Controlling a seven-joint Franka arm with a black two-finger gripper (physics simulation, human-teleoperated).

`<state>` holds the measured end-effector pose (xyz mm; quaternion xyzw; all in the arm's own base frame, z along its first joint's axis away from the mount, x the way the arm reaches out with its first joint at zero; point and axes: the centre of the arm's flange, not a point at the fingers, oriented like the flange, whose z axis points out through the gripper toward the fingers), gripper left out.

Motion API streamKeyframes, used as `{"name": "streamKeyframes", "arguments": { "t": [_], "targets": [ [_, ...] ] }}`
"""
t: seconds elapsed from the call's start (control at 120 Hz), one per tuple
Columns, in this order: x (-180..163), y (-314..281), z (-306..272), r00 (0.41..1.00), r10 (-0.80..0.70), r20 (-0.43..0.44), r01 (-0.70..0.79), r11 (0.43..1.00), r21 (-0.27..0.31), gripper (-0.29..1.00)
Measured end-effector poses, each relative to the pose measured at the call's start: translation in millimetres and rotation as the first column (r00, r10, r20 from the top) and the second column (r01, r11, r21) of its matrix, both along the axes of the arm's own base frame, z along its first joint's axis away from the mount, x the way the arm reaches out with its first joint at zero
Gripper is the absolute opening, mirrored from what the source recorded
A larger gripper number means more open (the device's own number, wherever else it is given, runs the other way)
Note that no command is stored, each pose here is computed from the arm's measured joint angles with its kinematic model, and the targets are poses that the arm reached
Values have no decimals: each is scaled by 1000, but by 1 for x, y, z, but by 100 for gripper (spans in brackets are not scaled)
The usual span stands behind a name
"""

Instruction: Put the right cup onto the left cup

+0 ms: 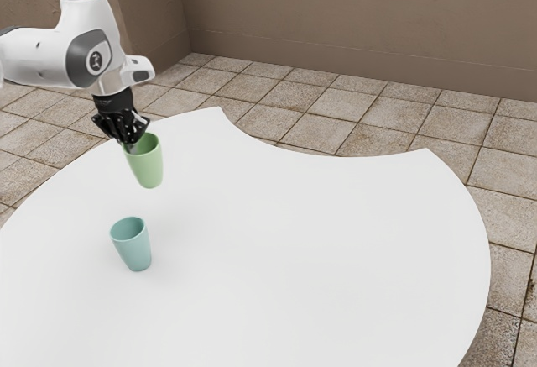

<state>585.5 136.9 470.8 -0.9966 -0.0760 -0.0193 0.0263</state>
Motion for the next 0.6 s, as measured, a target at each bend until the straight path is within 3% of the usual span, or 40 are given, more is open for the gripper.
{"name": "streamKeyframes", "arguments": {
  "t": [0.308,0.6],
  "targets": [
    [-23,66,0,999,51,-17,-51,999,7,-8],
    [-44,47,-2,999,-23,-23,22,999,-44,-8]
  ]
}}
